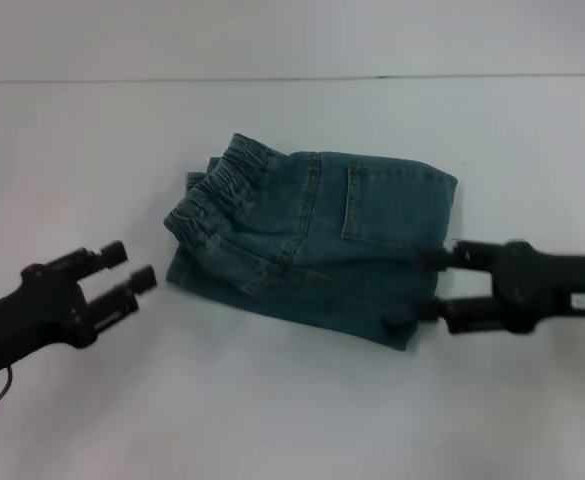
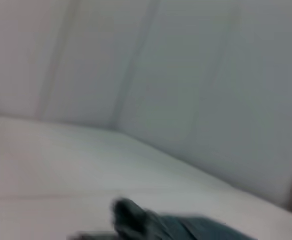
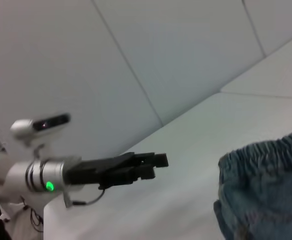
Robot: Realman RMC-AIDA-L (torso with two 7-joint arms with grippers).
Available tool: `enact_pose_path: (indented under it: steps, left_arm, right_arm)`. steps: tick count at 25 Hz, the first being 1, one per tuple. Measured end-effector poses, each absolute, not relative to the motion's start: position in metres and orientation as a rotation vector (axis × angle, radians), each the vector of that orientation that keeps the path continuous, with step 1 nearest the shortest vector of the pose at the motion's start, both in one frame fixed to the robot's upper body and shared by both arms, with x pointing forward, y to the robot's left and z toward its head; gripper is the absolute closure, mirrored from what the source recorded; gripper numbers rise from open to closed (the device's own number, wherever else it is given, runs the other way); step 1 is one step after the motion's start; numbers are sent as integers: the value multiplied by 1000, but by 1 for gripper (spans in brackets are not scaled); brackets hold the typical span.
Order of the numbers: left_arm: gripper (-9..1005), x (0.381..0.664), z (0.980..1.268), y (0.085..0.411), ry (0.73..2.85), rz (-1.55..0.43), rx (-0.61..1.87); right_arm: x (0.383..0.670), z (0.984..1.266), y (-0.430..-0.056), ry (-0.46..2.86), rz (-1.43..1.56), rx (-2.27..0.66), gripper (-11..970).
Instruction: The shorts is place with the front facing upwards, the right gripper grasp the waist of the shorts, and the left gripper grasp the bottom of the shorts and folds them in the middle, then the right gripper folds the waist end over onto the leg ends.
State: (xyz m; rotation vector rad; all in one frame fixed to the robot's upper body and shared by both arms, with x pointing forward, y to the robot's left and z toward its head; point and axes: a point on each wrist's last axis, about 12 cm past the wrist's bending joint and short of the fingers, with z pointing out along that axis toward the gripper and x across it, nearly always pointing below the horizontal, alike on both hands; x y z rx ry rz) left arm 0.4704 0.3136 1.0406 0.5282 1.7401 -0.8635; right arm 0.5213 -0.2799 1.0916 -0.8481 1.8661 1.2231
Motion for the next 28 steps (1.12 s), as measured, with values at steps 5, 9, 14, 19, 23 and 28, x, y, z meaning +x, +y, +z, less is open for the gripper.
enact_pose_path:
  steps: [5, 9, 14, 19, 23, 28]
  left_arm:
    - [432, 481, 1056, 313, 1876, -944, 700]
    - [257, 487, 1062, 309, 1904, -972, 745]
    - [156, 493, 1065, 309, 1921, -967, 782]
    - [105, 498, 1069, 310, 1931, -966, 793]
    - [94, 498, 1070, 311, 1931, -959, 797]
    - [94, 498, 1070, 310, 1930, -961, 799]
  right_arm:
    - [500, 1075, -297, 1833, 1143, -821, 13]
    - [492, 1069, -305, 1818, 1103, -786, 13]
    - [490, 1066, -305, 1810, 1094, -780, 13]
    - [490, 1066, -305, 1810, 1094, -778, 12]
    - [490, 1066, -305, 1808, 1096, -779, 12]
    - [491, 1066, -304, 1808, 1100, -782, 12]
